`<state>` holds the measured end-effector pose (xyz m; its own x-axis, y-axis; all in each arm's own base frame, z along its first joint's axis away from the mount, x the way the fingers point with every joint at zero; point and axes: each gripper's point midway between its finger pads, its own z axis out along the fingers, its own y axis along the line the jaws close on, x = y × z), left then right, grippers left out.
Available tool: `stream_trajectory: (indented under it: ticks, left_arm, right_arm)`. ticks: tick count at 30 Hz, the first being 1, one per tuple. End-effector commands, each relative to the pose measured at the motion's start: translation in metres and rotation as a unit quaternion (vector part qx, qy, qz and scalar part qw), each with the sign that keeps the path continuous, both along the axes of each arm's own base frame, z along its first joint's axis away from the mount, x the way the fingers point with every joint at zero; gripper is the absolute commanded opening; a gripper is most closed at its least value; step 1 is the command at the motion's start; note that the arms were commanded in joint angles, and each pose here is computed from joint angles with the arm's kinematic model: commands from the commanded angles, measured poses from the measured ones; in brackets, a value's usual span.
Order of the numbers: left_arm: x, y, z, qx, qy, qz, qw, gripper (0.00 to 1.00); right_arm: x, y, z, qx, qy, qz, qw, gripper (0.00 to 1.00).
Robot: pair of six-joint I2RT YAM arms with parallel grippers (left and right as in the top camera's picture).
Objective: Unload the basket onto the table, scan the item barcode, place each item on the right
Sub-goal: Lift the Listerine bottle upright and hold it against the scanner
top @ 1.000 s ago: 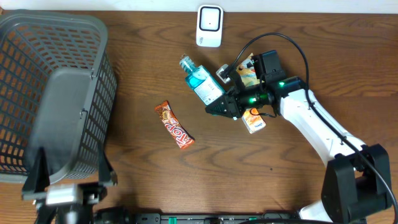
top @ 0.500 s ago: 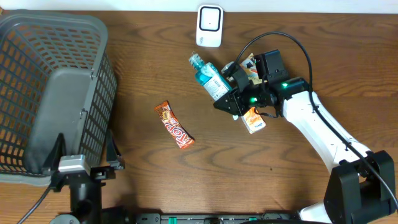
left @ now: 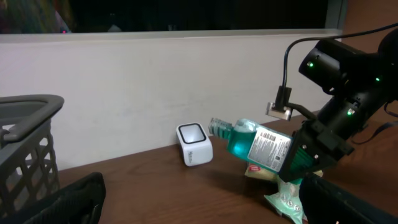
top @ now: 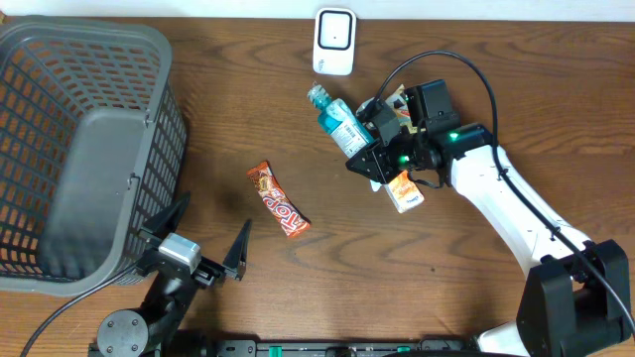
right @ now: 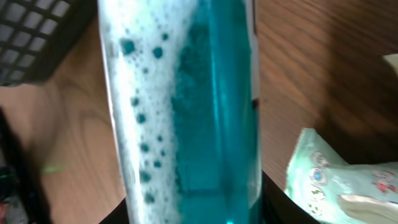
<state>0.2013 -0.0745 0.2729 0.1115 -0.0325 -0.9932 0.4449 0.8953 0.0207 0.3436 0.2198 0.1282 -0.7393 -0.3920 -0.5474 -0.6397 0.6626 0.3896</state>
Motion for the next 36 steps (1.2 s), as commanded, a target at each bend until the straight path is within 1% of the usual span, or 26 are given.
stream_trajectory:
  ticks: [1,4,8,10,13,18,19,27,28,32,36]
  left_arm:
    - [0.002,0.002,-0.004,0.002,0.007,0.008,1.000,0.99]
    - [0.003,0.002,-0.013,0.001,0.027,0.008,1.000,0.99]
    - [0.004,0.002,-0.032,0.000,0.069,0.007,0.998,0.99]
    - [0.003,0.002,-0.040,0.000,0.087,0.007,0.996,0.99]
    - [0.003,0.002,-0.045,-0.001,0.098,0.007,0.995,0.99]
    - [0.003,0.002,-0.049,-0.001,0.107,0.007,0.994,0.99]
    - [0.002,0.002,-0.052,-0.001,0.113,0.007,0.994,0.99]
    - [0.001,0.002,-0.063,-0.002,0.138,0.007,0.990,0.99]
    - [0.000,0.002,-0.069,-0.002,0.150,0.007,0.989,0.99]
    - [-0.003,0.002,-0.084,-0.003,0.184,0.007,0.983,0.99]
    - [-0.009,0.002,-0.103,-0.004,0.227,0.007,0.974,0.99]
  right_arm:
    - [0.018,-0.014,0.009,-0.077,-0.074,-0.023,0.994,0.01]
    - [0.029,-0.025,0.005,-0.125,-0.104,-0.040,0.986,0.01]
    - [0.042,-0.019,0.006,-0.144,-0.160,-0.005,0.977,0.01]
    - [0.054,-0.016,0.010,-0.151,-0.196,0.002,0.969,0.01]
    - [0.077,-0.019,0.013,-0.172,-0.244,-0.011,0.954,0.01]
    - [0.124,-0.040,0.020,-0.234,-0.318,-0.085,0.915,0.01]
    - [0.135,-0.042,0.023,-0.243,-0.341,-0.095,0.903,0.01]
    - [0.183,-0.036,0.046,-0.244,-0.461,-0.132,0.843,0.01]
    - [0.194,-0.038,0.047,-0.248,-0.485,-0.148,0.825,0.01]
    - [0.218,-0.045,0.054,-0.273,-0.540,-0.189,0.773,0.01]
    - [0.245,-0.039,0.047,-0.311,-0.557,-0.172,0.751,0.01]
